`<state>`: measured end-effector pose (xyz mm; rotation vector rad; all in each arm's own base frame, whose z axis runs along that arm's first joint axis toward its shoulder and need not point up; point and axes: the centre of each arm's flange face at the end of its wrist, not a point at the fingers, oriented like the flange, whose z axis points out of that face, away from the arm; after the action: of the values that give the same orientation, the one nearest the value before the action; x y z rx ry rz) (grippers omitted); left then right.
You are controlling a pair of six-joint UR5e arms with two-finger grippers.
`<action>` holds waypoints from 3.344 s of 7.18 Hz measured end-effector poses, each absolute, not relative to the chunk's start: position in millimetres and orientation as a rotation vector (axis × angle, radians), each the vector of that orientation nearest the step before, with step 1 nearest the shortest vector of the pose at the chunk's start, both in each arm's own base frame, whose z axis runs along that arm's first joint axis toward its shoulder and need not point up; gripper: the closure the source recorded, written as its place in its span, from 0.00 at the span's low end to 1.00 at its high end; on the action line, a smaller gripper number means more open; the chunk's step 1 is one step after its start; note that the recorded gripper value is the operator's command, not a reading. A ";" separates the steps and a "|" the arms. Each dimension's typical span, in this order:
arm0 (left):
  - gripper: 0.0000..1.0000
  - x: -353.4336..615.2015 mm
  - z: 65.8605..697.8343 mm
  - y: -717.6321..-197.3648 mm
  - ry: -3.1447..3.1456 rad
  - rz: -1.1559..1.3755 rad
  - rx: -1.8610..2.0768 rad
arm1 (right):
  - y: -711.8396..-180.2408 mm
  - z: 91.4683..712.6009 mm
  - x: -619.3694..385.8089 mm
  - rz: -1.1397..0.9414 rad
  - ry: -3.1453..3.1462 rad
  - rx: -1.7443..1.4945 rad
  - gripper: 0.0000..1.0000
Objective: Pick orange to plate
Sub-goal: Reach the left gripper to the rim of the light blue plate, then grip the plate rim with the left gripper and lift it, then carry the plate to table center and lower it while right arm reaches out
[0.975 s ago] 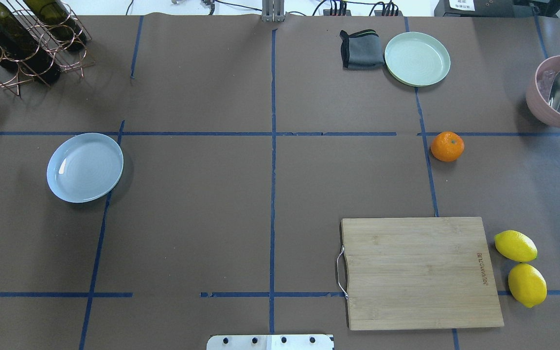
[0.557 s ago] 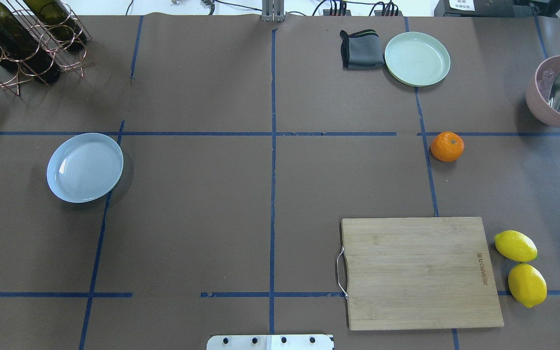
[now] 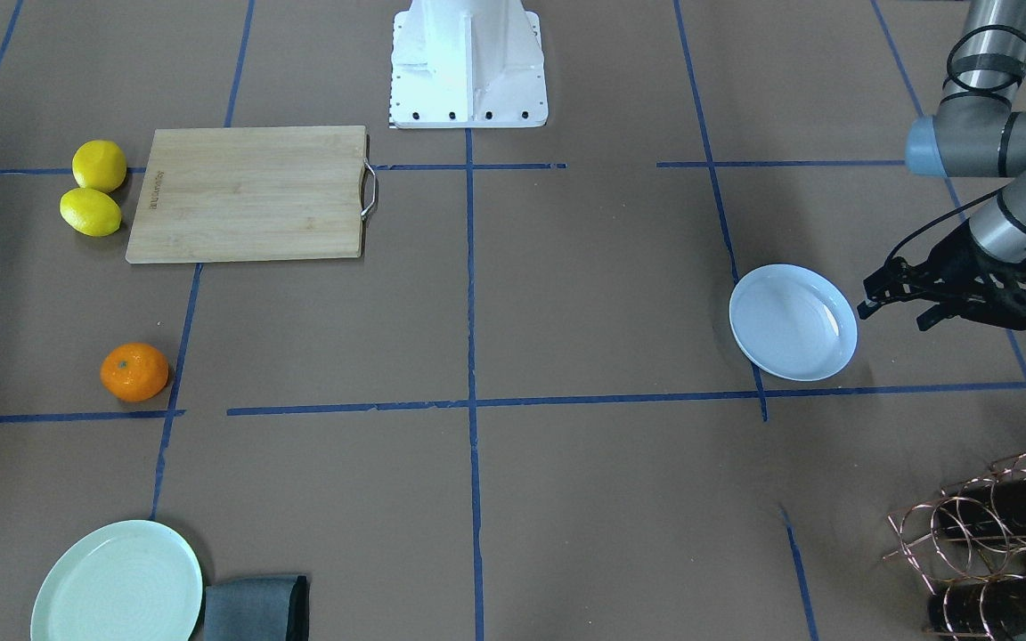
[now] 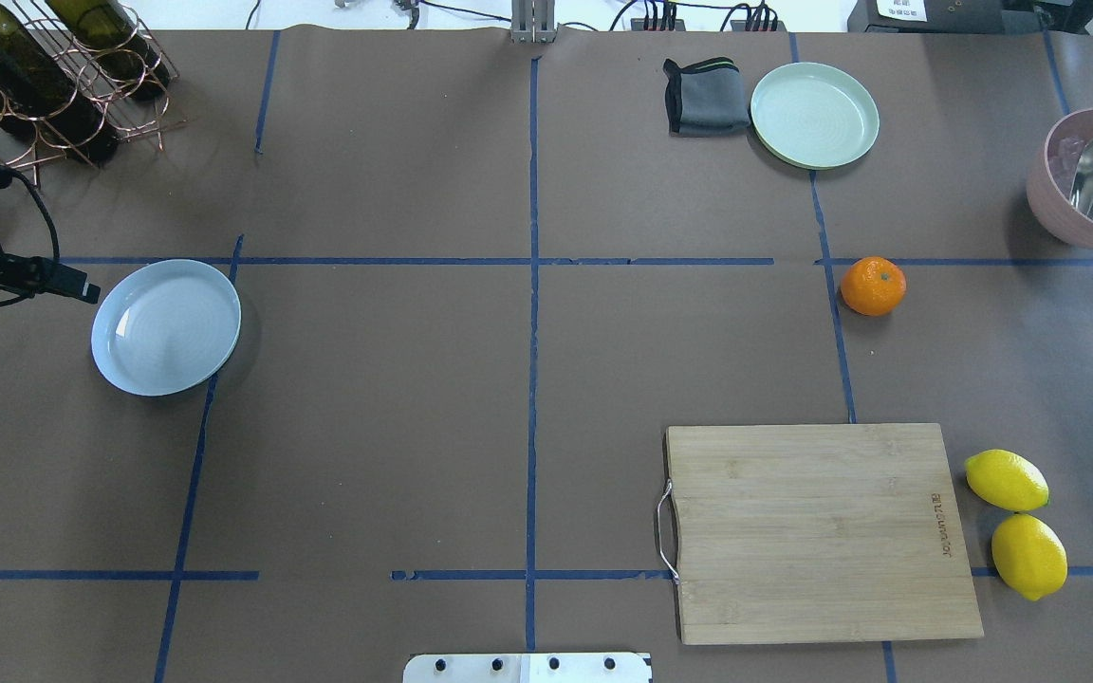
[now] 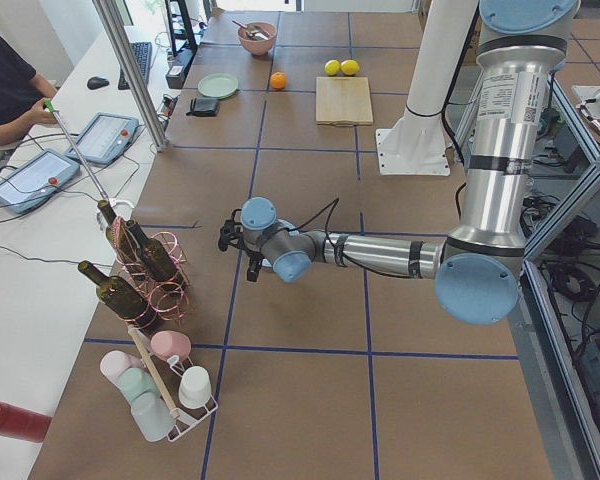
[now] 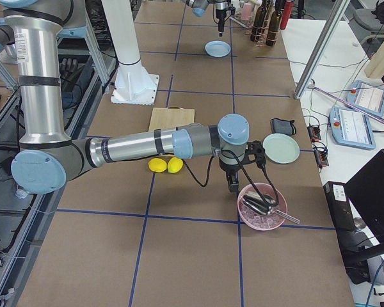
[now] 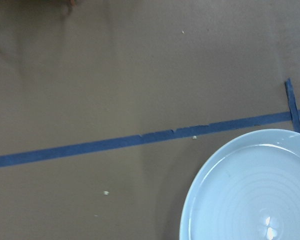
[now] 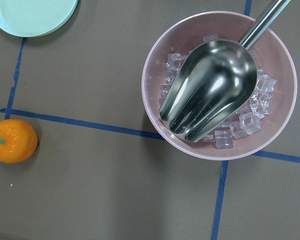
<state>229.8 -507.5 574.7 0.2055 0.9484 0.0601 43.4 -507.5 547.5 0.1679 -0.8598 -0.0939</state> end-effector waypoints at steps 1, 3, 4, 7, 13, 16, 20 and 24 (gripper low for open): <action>0.36 243.3 575.5 -502.9 0.937 0.041 0.200 | -507.6 546.2 43.2 -0.087 -0.861 0.166 0.00; 0.46 252.0 575.8 -500.1 0.930 0.028 0.196 | -508.5 542.6 42.3 -0.084 -0.871 0.168 0.00; 0.47 253.1 576.3 -499.8 0.929 0.030 0.196 | -508.7 541.1 41.7 -0.085 -0.881 0.169 0.00; 0.52 265.6 579.4 -494.5 0.927 0.051 0.182 | -509.3 538.4 41.2 -0.088 -0.887 0.173 0.00; 1.00 263.3 579.5 -489.2 0.935 0.074 0.177 | -511.8 530.9 40.5 -0.068 -0.899 0.171 0.00; 1.00 194.1 555.6 -502.0 1.067 0.026 0.111 | -519.5 520.4 37.5 -0.059 -0.917 0.173 0.00; 1.00 228.2 401.3 -566.0 1.116 -0.139 0.018 | -530.2 501.2 -38.8 0.027 -0.923 0.121 0.00; 1.00 430.2 288.9 -515.5 1.112 -0.314 -0.093 | -534.1 465.6 -142.0 0.121 -0.928 0.104 0.00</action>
<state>430.2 -515.5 288.9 -0.0926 1.1116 -0.3139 -142.0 -534.1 465.6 0.1043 -0.9280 0.1211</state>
